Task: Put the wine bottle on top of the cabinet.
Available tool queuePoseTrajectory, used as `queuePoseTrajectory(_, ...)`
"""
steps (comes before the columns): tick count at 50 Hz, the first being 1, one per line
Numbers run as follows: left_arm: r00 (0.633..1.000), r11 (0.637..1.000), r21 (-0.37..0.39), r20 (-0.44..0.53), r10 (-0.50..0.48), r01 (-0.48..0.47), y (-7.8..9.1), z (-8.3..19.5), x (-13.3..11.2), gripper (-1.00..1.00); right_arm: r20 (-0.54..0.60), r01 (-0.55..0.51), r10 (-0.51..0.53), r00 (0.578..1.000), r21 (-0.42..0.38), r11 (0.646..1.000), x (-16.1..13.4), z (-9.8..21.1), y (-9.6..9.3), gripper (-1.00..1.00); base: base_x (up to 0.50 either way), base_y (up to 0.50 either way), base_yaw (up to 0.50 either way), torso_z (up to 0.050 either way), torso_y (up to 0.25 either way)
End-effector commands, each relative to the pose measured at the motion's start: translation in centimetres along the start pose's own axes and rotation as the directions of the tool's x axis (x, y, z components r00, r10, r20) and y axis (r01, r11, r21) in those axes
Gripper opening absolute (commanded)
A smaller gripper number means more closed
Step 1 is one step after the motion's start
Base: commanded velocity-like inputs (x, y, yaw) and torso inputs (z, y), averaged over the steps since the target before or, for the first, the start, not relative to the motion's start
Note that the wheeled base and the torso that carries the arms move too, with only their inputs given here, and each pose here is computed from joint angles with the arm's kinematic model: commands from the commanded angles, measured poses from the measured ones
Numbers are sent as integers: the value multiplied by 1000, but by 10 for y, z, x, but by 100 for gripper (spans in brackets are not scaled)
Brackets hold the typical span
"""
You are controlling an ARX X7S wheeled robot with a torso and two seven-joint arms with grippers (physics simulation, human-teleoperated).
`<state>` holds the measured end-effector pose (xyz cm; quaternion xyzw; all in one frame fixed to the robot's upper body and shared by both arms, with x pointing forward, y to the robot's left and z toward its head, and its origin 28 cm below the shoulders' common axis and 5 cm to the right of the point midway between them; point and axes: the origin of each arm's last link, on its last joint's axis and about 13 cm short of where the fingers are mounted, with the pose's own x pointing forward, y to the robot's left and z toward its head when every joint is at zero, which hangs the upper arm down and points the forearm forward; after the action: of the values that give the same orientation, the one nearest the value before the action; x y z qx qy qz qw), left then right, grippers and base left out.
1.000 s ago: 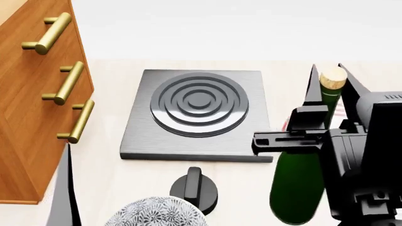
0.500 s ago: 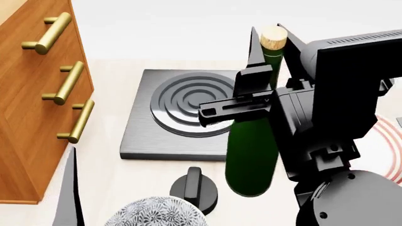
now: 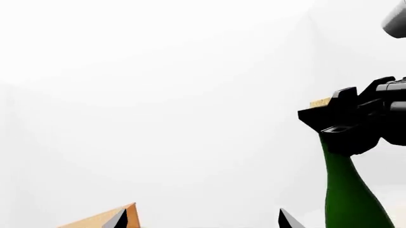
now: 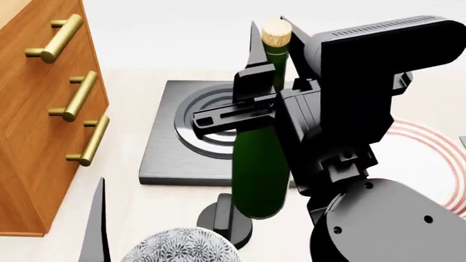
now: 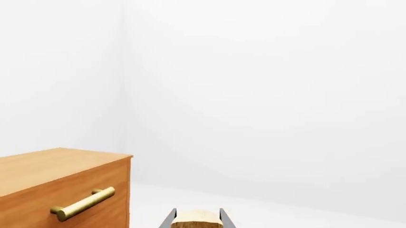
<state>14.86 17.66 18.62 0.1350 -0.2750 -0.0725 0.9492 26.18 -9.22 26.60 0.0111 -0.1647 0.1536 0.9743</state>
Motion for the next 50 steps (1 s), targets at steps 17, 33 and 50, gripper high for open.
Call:
queuePoseTrajectory(17,984,984,-24,-18,-178,178,-22,-1,47,100,46,-23,24,999,-17,1000,10,7,6,-100,0,0,0,0,1)
queuePoseTrajectory(33,961,953,-137,-15,-274,270,-40,-11,73,100,55,-30,31,998,-9,1000,10,9,6,-100,0,0,0,0,1)
queuePoseTrajectory(50,945,904,-296,-9,-327,310,-43,-20,72,100,59,-31,31,998,-10,999,10,11,6,-100,0,0,0,1,1)
